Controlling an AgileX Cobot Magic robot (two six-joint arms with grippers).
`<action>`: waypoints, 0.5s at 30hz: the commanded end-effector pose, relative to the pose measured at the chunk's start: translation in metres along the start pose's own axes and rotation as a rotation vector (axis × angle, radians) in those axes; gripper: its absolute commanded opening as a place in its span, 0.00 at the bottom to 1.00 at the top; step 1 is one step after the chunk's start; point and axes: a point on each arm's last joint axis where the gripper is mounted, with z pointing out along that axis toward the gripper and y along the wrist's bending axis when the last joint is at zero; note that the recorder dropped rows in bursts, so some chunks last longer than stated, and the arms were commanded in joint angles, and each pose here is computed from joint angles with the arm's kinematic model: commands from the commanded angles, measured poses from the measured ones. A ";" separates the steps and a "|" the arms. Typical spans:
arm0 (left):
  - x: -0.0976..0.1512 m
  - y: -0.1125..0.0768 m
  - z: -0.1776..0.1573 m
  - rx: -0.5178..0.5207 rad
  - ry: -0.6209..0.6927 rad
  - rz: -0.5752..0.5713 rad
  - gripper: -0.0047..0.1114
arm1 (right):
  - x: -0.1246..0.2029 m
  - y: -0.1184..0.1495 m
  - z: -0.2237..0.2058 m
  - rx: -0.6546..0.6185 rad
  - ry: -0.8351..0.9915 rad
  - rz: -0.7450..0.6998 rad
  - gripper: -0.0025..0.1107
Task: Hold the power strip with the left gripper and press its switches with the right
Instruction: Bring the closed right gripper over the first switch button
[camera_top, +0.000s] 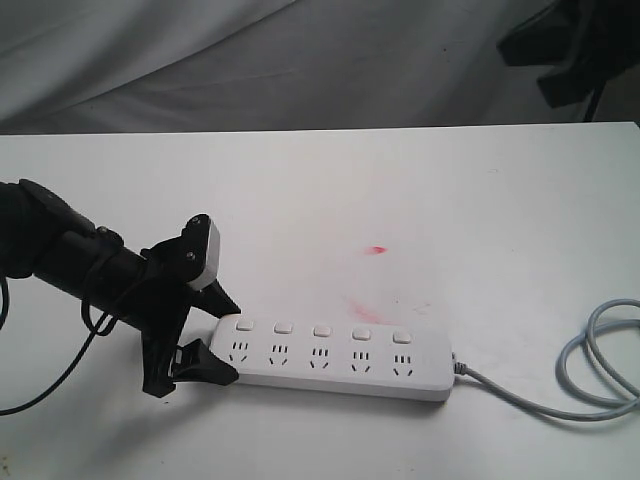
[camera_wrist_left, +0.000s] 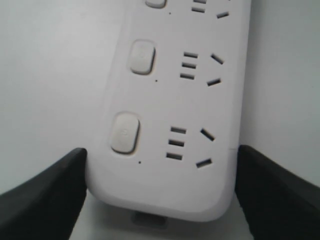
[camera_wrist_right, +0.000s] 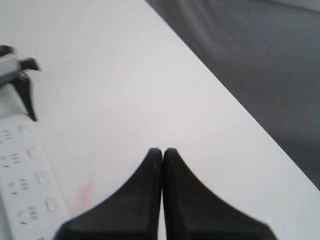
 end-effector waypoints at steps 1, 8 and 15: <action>-0.003 0.001 0.001 -0.004 -0.007 0.004 0.04 | -0.009 0.000 0.021 -0.123 -0.154 -0.073 0.02; -0.003 0.001 0.001 -0.004 -0.007 0.004 0.04 | 0.001 -0.012 0.053 -0.123 -0.168 -0.055 0.08; -0.003 0.001 0.001 -0.004 -0.007 0.004 0.04 | 0.014 -0.010 0.083 -0.192 -0.122 -0.049 0.52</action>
